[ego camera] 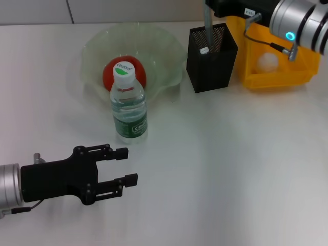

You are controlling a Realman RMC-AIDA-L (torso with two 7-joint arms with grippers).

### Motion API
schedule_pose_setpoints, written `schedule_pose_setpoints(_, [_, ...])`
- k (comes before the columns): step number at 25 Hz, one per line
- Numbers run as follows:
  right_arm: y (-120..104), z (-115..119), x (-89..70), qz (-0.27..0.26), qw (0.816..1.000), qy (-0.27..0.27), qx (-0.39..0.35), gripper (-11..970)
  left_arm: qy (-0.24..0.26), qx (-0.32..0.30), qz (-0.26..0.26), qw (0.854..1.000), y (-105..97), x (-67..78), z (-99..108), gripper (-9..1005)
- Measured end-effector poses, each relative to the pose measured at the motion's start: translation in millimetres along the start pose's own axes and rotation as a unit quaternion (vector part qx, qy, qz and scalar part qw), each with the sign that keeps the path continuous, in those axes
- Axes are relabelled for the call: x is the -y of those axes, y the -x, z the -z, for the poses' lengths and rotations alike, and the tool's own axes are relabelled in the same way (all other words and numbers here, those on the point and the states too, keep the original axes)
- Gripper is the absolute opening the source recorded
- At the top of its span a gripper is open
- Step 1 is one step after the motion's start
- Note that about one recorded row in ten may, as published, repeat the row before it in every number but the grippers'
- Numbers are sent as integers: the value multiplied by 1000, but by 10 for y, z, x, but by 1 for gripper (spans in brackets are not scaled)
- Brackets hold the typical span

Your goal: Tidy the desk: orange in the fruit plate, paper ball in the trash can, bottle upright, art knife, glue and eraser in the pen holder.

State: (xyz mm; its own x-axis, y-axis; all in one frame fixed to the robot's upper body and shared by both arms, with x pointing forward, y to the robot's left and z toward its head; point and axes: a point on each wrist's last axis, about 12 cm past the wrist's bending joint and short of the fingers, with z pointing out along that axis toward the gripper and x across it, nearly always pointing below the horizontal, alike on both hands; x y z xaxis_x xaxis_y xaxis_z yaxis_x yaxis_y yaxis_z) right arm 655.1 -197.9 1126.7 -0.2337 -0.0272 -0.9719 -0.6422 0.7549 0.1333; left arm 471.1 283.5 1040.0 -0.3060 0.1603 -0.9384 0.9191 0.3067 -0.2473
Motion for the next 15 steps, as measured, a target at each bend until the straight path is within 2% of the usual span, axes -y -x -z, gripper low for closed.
schedule_pose_setpoints(4, [-57, -65, -23, -7, 1000, 1, -18, 138, 0, 0, -1, 1000, 2, -2, -1, 648])
schedule_pose_setpoints(10, [-113, -20, -24, -14, 1000, 3, -19, 139, 2, 1, -1, 1000, 10, -9, 8, 648])
schedule_pose_setpoints(15, [-123, 60, -28, -30, 999, 19, -11, 351, -3, 4, 3, 1000, 19, 1, 23, 648])
